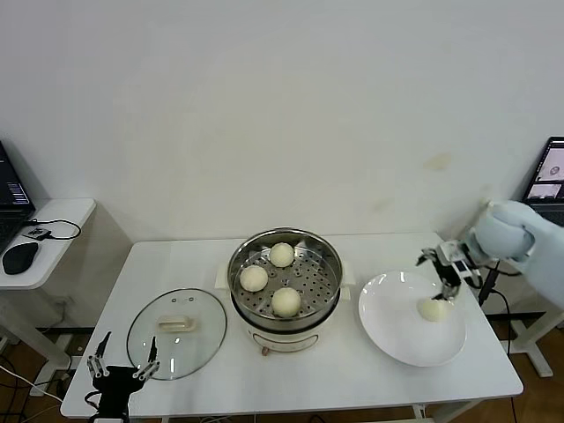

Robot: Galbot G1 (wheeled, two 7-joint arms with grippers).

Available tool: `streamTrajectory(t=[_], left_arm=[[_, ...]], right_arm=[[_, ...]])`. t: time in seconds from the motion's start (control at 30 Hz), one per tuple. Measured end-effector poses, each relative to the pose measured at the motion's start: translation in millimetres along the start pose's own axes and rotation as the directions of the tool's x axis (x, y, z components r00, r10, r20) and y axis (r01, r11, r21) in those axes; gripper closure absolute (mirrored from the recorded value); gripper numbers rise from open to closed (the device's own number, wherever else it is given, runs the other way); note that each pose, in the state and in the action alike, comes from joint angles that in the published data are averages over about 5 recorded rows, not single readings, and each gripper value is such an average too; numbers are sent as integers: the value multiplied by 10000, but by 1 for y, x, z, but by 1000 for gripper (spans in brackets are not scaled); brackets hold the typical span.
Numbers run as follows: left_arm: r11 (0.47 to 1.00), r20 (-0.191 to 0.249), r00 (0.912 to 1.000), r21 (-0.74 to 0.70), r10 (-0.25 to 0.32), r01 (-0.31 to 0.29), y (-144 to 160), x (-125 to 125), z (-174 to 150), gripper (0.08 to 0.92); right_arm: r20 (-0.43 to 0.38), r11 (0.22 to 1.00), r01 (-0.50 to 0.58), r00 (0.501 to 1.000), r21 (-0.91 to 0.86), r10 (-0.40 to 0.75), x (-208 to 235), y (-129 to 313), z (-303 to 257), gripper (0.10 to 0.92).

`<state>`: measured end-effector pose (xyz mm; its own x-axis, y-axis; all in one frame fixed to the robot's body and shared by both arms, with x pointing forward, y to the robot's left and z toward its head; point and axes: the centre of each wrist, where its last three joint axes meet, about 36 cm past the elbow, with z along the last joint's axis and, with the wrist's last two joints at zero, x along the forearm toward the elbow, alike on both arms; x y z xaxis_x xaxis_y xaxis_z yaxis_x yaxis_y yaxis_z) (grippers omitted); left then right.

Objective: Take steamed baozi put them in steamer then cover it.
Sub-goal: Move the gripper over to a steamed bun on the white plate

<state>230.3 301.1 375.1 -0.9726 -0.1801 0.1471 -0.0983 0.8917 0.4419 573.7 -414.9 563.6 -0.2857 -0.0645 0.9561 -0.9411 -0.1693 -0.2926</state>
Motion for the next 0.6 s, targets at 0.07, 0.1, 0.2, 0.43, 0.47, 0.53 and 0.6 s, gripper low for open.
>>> streamTrajectory(t=[0.07,0.1,0.2,0.43,0.47,0.53,0.6], left_arm=[[10000,-34,10000,-15,-21,21,1,0,1,177],[10000,-54,10000,-26,-32,32,1,1,1,177],[10000,-121,9999,-68,-61,60,2,2,3,177],[9999,-191,9998,-120,-109,107,3,1,6,177],[9999,-196,9997,-125,-111,108,3,1,6,177],[9998,-205,9997,-141,-116,113,3,1,7,177],[9998,-217,9997,-169,-124,120,4,0,8,177]], right_arm=[[-147,9998,103,9998,-157,-105,-11,6,9,199],[-213,9996,147,9997,-220,-152,-16,8,13,199],[-376,9990,255,9989,-376,-270,-31,15,23,200],[-560,9979,337,9977,-556,-368,-64,19,35,199],[-561,9978,339,9977,-571,-371,-68,18,36,200],[-551,9976,354,9977,-599,-387,-77,17,36,200],[-532,9973,375,9977,-636,-409,-85,16,35,200]])
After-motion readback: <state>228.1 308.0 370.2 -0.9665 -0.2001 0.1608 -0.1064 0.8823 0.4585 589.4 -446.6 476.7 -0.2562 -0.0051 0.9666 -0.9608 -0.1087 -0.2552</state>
